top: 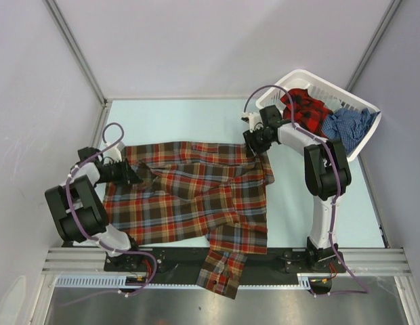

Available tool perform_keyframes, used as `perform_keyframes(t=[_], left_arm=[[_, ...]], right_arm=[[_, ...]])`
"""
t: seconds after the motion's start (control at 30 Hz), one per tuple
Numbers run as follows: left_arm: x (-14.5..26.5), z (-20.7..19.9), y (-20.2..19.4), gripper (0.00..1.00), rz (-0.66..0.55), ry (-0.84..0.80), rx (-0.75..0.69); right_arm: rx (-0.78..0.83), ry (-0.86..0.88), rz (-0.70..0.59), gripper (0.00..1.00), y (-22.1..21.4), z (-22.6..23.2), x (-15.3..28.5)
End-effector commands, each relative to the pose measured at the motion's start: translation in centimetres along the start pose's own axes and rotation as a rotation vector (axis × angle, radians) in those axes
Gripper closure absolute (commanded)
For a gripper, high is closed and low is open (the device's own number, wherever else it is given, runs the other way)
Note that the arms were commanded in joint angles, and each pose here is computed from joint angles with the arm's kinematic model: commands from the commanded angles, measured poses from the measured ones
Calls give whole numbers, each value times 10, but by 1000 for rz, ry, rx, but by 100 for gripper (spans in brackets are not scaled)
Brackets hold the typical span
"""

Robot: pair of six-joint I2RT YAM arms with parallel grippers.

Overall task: Fold and stack the long sleeve shirts
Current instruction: Fold the shirt

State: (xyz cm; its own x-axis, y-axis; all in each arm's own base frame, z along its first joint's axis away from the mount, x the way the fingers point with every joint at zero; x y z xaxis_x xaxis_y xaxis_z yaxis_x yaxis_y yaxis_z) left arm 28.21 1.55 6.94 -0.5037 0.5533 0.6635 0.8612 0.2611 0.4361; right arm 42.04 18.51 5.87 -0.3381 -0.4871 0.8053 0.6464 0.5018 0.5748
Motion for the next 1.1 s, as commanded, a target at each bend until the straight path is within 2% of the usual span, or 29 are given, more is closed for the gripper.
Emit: perform_keyframes(t=[0.0, 0.03, 0.07, 0.13, 0.17, 0.27, 0.37, 0.57, 0.67, 0.83, 0.97, 1.07], left_arm=[[6, 18, 8, 65, -9, 42, -103], [9, 16, 0, 58, 35, 34, -93], [17, 19, 9, 48, 23, 54, -154], [31, 21, 21, 43, -4, 110, -238], [40, 22, 38, 31, -26, 140, -346], [53, 21, 77, 18, -52, 214, -511], [45, 37, 106, 15, -8, 291, -582], [33, 63, 164, 23, 18, 374, -653], [22, 74, 179, 26, 30, 375, -679], [3, 93, 191, 28, 79, 388, -694], [-11, 100, 187, 26, 130, 398, -731], [-19, 109, 187, 28, 150, 414, -726]], right_arm=[[120, 2, -94, 58, 42, 10, 28], [157, 4, -114, 57, 53, 9, 34], [173, 4, -120, 55, 58, 11, 38], [241, -14, -146, 52, 70, 6, 47], [273, -30, -168, 48, 82, 3, 53], [398, -67, -165, 40, 94, -11, 60], [484, -67, -85, 39, 84, -26, 38], [549, -44, -43, 41, 81, -47, 6], [578, -19, -36, 41, 77, -53, -7], [614, 24, -12, 40, 67, -55, -24], [615, 60, 40, 41, 49, -54, -28], [622, 68, 69, 43, 37, -55, -30]])
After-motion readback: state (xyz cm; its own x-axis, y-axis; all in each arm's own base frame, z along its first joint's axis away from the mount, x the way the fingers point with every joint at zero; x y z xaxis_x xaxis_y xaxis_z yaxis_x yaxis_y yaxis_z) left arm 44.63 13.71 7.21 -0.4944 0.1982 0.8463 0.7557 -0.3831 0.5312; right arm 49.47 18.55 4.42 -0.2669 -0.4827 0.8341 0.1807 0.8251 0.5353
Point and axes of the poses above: each gripper's point midway between its finger pads, its own x axis back along the fingers, its own z axis along the line the jaws close on, y = z × x, the point moved 2 cm from there along x, back along the fingers, and after that the axes turned 7 degrees about x, right-handed, at the moved point
